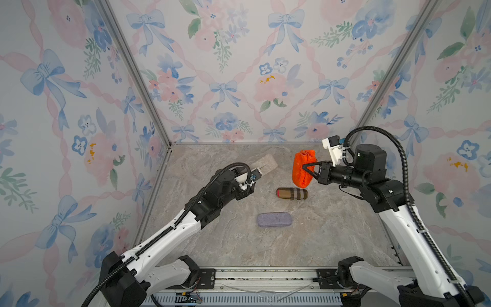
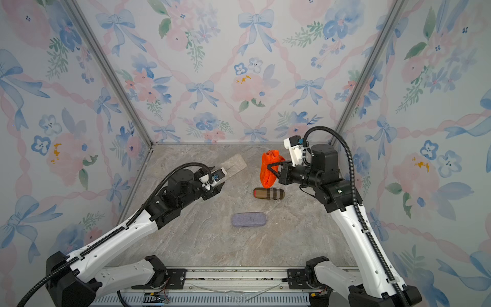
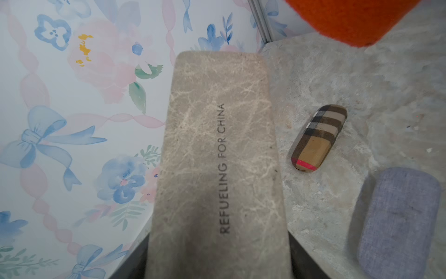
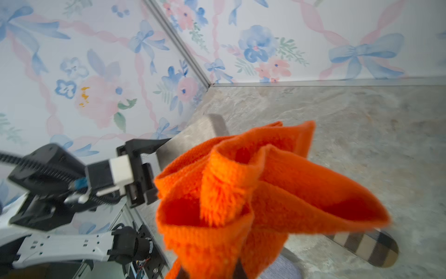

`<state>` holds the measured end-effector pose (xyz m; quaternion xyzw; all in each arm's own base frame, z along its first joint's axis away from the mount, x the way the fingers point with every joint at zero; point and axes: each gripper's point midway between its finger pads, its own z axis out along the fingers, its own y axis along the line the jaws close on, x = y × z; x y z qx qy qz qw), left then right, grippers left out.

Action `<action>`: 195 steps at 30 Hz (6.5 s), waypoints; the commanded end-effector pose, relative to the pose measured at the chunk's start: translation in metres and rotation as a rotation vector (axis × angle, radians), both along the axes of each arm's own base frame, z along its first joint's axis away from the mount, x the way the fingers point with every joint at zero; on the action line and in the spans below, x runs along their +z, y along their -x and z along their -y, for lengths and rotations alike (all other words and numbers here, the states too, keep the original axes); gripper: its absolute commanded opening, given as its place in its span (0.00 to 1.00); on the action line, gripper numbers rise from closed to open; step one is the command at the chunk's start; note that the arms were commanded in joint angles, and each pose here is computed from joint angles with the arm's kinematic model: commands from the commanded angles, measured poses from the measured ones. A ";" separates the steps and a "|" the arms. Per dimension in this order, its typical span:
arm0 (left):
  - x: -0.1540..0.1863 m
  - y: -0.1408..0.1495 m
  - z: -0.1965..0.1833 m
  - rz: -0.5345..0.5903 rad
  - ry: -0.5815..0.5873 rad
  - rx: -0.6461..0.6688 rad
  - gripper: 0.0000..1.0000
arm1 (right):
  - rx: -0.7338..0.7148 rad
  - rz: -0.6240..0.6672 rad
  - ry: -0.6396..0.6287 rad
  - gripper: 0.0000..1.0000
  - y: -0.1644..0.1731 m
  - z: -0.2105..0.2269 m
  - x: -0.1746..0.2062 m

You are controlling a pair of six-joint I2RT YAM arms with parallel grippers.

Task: Wipe the eyeglass case
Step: Wipe the dirt from the eyeglass case.

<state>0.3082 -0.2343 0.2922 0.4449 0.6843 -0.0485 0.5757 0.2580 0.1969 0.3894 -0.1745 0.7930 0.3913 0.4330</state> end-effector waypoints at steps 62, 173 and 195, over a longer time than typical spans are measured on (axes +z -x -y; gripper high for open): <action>0.075 0.071 0.038 -0.675 0.544 -0.681 0.26 | 0.289 0.153 0.310 0.00 0.002 -0.135 -0.078; -0.004 0.097 0.050 -0.707 0.333 -0.586 0.27 | 0.369 -0.097 -0.074 0.00 -0.054 -0.045 -0.037; 0.009 0.089 0.054 -0.682 0.333 -0.608 0.27 | 0.407 -0.137 -0.183 0.00 -0.024 -0.062 -0.041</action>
